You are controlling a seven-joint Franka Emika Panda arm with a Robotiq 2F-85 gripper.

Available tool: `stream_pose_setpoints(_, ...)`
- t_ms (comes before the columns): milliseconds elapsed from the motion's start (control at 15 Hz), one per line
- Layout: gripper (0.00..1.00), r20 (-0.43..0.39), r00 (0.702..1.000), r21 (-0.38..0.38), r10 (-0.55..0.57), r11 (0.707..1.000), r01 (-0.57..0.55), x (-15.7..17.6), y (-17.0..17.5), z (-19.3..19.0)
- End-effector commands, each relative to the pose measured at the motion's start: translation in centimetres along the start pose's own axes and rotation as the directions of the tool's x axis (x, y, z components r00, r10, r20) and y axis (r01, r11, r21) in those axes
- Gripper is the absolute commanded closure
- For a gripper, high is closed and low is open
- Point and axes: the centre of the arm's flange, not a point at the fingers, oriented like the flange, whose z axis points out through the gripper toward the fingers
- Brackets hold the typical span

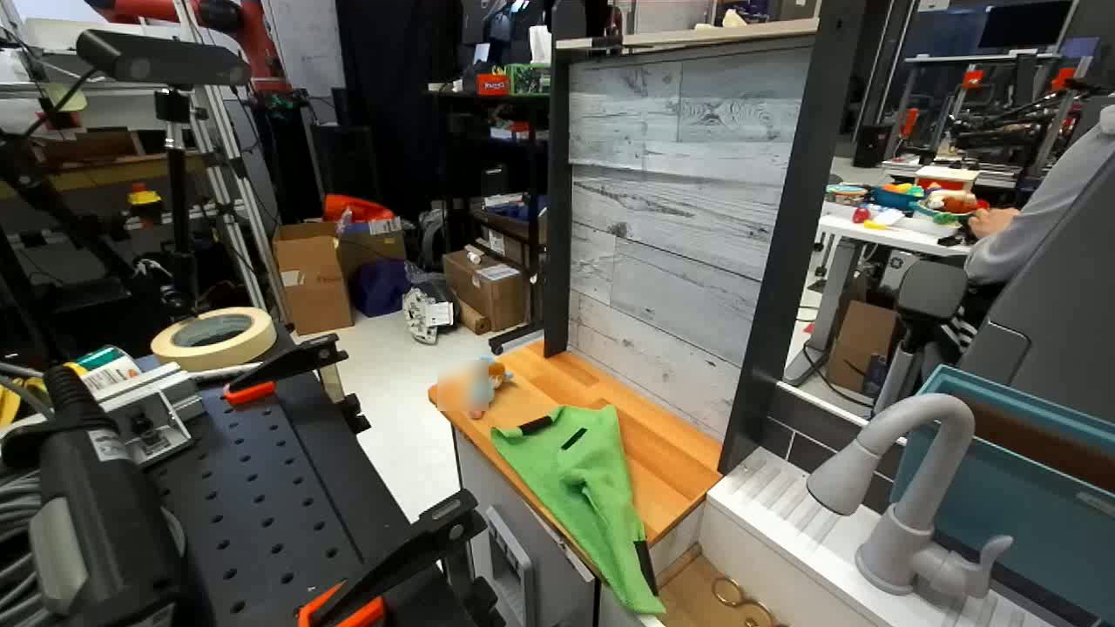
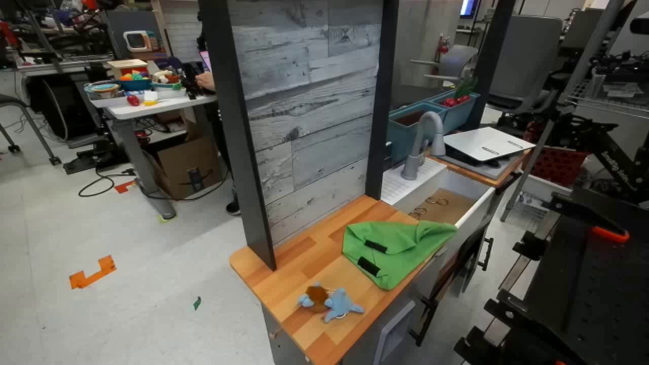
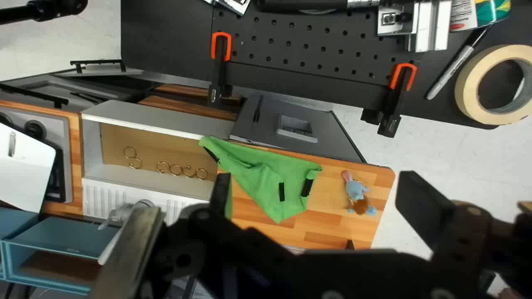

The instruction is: Unfold the green towel

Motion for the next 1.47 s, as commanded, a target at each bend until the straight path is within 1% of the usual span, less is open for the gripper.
stream_pose_setpoints(0,0.0,0.0,1.0,0.0,0.0,1.0,0.0,0.0,0.0,0.0)
stream_pose_setpoints(133,0.0,0.005,1.0,0.005,-0.005,1.0,0.005,0.1,-0.1,0.7)
stream_pose_setpoints(467,0.0,0.072,0.997,0.01,0.008,1.0,-0.009,1.3,-0.7,5.4)
stream_pose_setpoints(733,0.0,0.046,0.997,-0.011,0.059,0.998,-0.059,2.9,-0.7,9.9)
stream_pose_setpoints(867,0.0,0.017,0.996,-0.026,0.09,0.996,-0.09,3.6,-0.6,11.9)
stream_pose_setpoints(1000,0.0,0.005,0.993,-0.049,0.12,0.992,-0.12,4.3,-0.3,14.2)
stream_pose_setpoints(1267,0.0,0.024,0.984,-0.089,0.177,0.981,-0.175,5.5,0.9,19.4)
stream_pose_setpoints(1400,0.0,0.041,0.977,-0.107,0.21,0.973,-0.204,5.4,1.9,22.4)
